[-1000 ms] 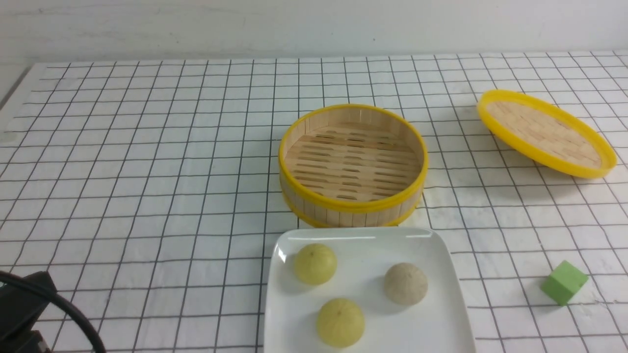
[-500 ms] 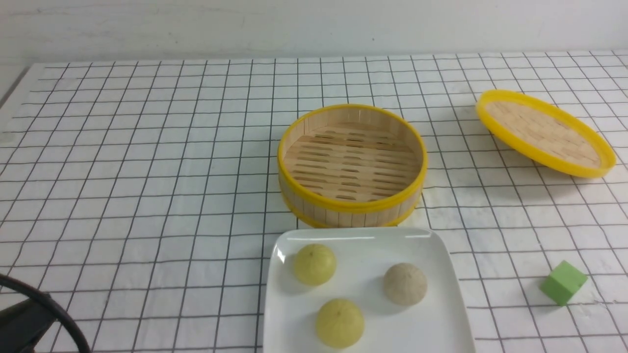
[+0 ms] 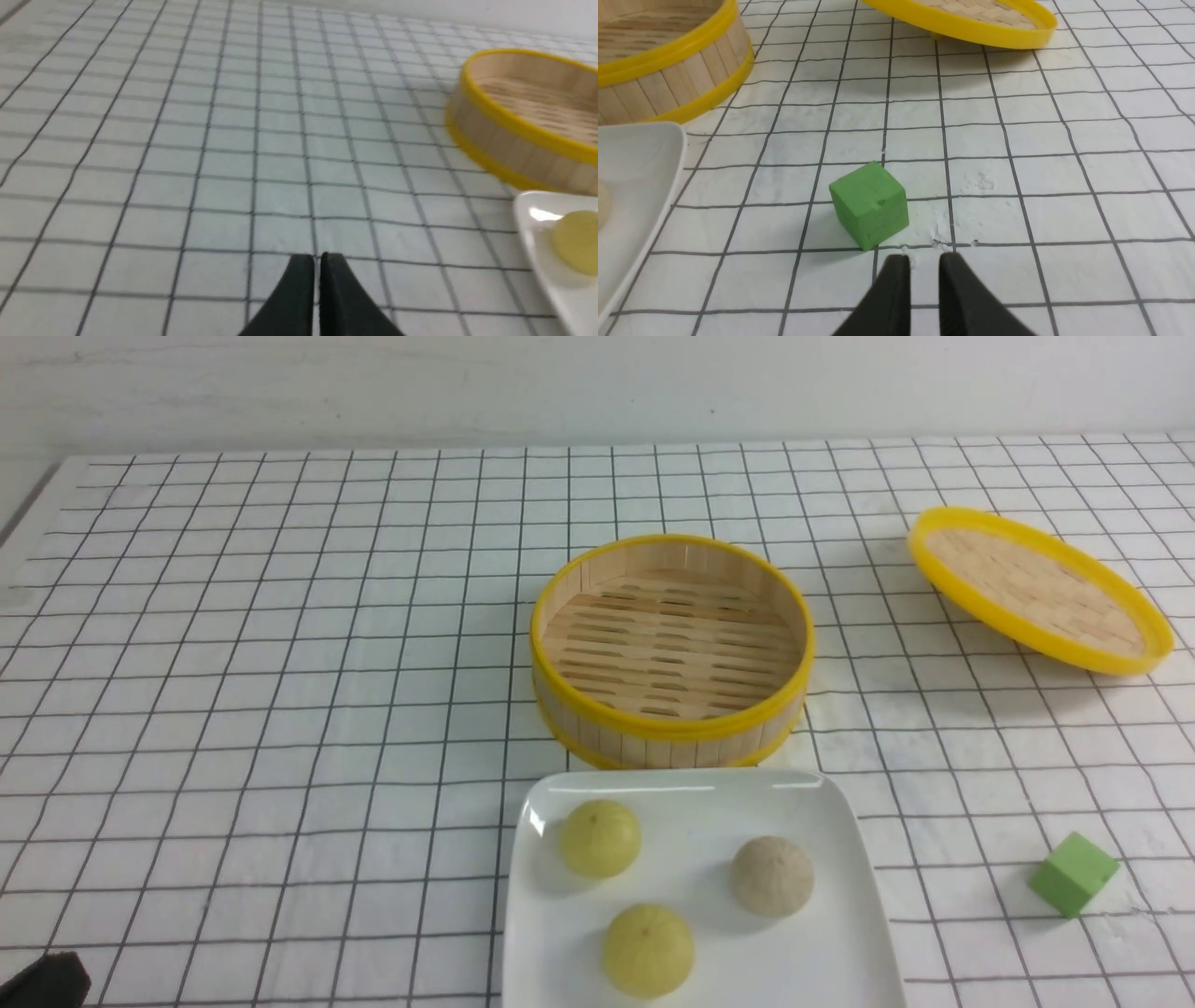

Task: Put the steamed buns into the plate on the white-black tablecloth.

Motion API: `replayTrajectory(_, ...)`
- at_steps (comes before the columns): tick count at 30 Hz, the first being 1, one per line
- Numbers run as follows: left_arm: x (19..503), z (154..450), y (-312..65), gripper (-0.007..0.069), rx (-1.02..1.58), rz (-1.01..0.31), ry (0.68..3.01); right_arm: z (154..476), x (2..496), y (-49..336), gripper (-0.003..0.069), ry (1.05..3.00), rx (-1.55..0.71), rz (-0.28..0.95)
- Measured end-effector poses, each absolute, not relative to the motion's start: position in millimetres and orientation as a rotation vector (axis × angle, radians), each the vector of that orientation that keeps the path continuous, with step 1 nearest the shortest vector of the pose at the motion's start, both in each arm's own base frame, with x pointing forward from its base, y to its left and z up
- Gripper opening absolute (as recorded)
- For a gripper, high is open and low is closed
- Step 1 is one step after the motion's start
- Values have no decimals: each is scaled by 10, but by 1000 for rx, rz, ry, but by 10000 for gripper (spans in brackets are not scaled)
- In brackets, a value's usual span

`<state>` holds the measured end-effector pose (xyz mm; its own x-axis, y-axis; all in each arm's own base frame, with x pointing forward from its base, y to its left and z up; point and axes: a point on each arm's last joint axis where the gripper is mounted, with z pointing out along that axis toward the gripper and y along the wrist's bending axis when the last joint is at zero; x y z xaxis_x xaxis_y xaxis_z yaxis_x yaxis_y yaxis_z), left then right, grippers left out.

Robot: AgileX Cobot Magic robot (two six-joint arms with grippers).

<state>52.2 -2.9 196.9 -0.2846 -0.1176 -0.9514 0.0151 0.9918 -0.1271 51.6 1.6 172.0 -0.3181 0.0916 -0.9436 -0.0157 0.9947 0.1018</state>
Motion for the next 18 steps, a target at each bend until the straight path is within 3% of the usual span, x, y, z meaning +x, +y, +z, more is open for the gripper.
replayTrajectory(8, 515, 1717, 14, 55, -89, -77, 1897, 1720, 516, 16, 127, 1892, 55, 108)
replayTrajectory(18, 520, 1720, 8, 70, -82, -89, 1884, 1720, 516, 16, 136, 1892, 55, 108)
